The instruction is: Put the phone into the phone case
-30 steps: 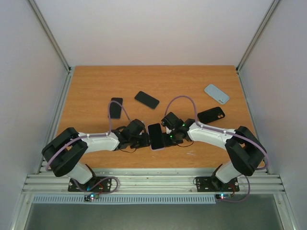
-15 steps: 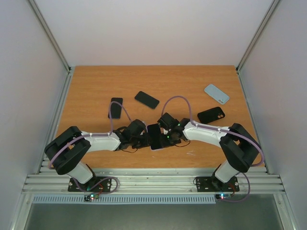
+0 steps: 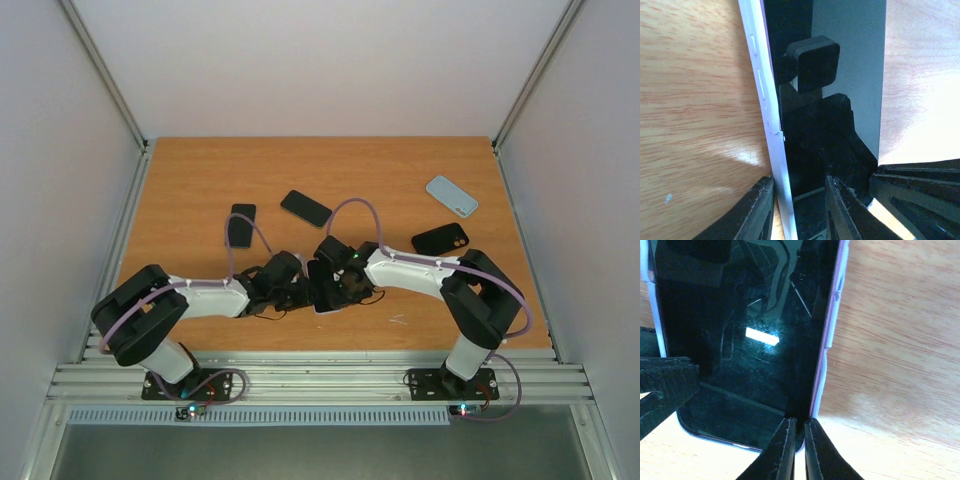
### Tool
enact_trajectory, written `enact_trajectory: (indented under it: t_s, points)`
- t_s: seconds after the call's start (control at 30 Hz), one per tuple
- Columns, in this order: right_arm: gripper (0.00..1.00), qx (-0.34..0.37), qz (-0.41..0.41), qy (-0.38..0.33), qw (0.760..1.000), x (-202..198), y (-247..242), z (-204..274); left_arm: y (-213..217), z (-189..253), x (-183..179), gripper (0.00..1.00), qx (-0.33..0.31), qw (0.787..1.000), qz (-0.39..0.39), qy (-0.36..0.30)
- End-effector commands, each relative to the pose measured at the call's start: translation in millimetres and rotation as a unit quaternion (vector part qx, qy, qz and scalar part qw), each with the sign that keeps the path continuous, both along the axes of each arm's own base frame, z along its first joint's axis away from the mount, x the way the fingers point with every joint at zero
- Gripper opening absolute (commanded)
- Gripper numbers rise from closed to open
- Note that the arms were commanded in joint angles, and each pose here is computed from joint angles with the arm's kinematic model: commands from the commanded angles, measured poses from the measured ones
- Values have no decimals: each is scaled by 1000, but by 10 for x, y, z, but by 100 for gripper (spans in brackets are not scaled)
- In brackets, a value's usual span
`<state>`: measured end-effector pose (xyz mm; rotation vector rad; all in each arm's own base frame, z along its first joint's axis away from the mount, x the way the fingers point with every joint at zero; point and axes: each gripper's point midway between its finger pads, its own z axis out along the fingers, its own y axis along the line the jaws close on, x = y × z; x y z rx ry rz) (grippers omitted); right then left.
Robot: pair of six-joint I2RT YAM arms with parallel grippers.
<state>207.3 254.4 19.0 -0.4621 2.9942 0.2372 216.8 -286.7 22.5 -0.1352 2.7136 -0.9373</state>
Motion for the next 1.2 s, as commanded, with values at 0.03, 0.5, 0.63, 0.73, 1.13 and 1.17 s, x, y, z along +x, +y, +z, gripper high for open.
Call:
enact_trajectory:
  t_s: [0.03,0.5,0.63,0.73,1.13,1.17]
  points:
    - [12,-63,8,5,998,-40,-184,-382,213,-144,-65,35,24,999,22,17]
    - [23,100,52,-65,991,292,123,730,310,186,263,48,27,999,31,-8]
    - [26,113,35,-62,991,461,49,758,307,273,396,51,38,999,23,-18]
    - [29,114,31,-48,992,435,7,692,239,318,436,52,37,999,11,-16]
    - [30,160,23,18,987,78,26,307,72,79,182,54,34,999,-29,25]
    - [30,161,23,19,986,75,32,291,70,55,164,54,35,999,-29,26]
